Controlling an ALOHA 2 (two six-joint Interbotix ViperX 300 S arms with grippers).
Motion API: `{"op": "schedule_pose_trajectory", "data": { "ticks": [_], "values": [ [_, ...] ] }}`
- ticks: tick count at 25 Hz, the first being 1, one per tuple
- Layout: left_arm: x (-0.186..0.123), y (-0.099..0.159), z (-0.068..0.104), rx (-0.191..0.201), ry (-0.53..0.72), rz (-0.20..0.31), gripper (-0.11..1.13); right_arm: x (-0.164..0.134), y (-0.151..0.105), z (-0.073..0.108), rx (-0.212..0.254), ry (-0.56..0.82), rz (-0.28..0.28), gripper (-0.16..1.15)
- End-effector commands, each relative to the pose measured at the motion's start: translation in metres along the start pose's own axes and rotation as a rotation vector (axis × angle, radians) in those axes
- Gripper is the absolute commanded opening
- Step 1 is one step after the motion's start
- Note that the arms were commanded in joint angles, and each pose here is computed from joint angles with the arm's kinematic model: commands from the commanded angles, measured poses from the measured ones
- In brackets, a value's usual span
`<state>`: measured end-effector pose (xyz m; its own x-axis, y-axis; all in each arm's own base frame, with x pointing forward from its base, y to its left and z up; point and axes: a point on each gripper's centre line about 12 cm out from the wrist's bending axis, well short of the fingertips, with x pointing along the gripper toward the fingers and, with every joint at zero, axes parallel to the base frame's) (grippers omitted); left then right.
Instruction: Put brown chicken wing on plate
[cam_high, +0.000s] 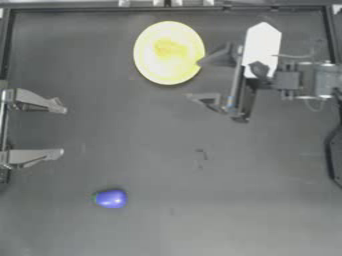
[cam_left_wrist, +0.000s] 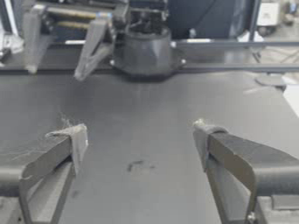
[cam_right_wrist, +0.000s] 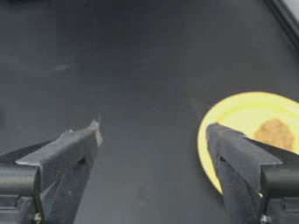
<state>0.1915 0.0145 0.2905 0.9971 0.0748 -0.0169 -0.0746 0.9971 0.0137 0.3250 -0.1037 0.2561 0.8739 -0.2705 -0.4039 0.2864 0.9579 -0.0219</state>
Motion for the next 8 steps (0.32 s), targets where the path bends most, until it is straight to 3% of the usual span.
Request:
{"op": "schedule_pose_trajectory", "data": {
  "ticks": [1, 8],
  "values": [
    [0.004, 0.002, 0.003, 0.004, 0.006, 0.008, 1.02, -0.019, 0.01, 0.01, -0.012, -0.057, 0.029, 1.0],
    [0.004, 0.004, 0.001, 0.013, 0.026, 0.019, 1.02, -0.048, 0.037, 0.004, -0.038, -0.1, 0.115, 1.0]
  ]
}}
